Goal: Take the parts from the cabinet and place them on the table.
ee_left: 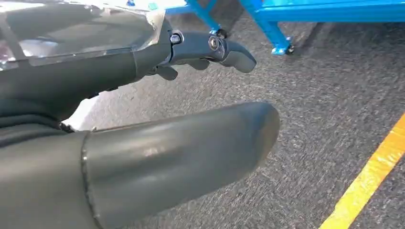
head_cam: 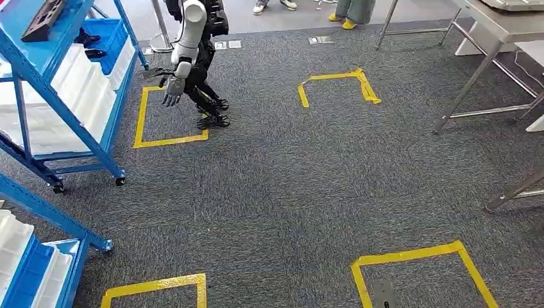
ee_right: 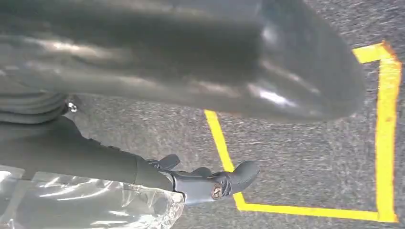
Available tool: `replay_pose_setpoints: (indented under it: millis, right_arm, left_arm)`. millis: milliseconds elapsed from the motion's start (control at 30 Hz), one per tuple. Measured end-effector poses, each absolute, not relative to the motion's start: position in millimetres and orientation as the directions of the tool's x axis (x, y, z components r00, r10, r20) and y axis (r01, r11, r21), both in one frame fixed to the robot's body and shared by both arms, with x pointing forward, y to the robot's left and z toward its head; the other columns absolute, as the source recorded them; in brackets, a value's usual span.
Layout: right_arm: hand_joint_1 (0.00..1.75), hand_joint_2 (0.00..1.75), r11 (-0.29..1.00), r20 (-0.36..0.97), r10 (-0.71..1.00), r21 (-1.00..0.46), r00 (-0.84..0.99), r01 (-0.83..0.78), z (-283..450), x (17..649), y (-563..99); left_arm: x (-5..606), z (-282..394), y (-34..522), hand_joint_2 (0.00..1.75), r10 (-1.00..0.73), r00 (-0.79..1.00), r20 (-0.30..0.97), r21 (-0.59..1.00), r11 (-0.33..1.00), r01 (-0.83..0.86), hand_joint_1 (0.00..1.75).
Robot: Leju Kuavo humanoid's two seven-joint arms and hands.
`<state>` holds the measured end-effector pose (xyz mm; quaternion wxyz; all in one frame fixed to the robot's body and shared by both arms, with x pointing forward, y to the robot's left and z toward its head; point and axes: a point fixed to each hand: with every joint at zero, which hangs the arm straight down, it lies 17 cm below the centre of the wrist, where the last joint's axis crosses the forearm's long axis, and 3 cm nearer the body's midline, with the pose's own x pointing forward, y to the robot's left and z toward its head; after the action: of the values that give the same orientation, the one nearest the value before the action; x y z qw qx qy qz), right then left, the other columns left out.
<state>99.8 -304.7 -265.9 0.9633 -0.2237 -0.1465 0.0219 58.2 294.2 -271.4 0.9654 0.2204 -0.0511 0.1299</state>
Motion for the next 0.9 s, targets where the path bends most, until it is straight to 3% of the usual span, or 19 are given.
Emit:
replay_pose_setpoints:
  millis: [900]
  right_arm:
    - [0.0, 0.0, 0.901, 0.268, 0.055, -0.428, 0.962, 0.068, -266.5, 94.7, -300.8]
  left_arm:
    - [56.9, -271.8, 300.3, 0.0, 0.201, 0.967, 0.155, 0.42, 0.873, -0.249, 0.0]
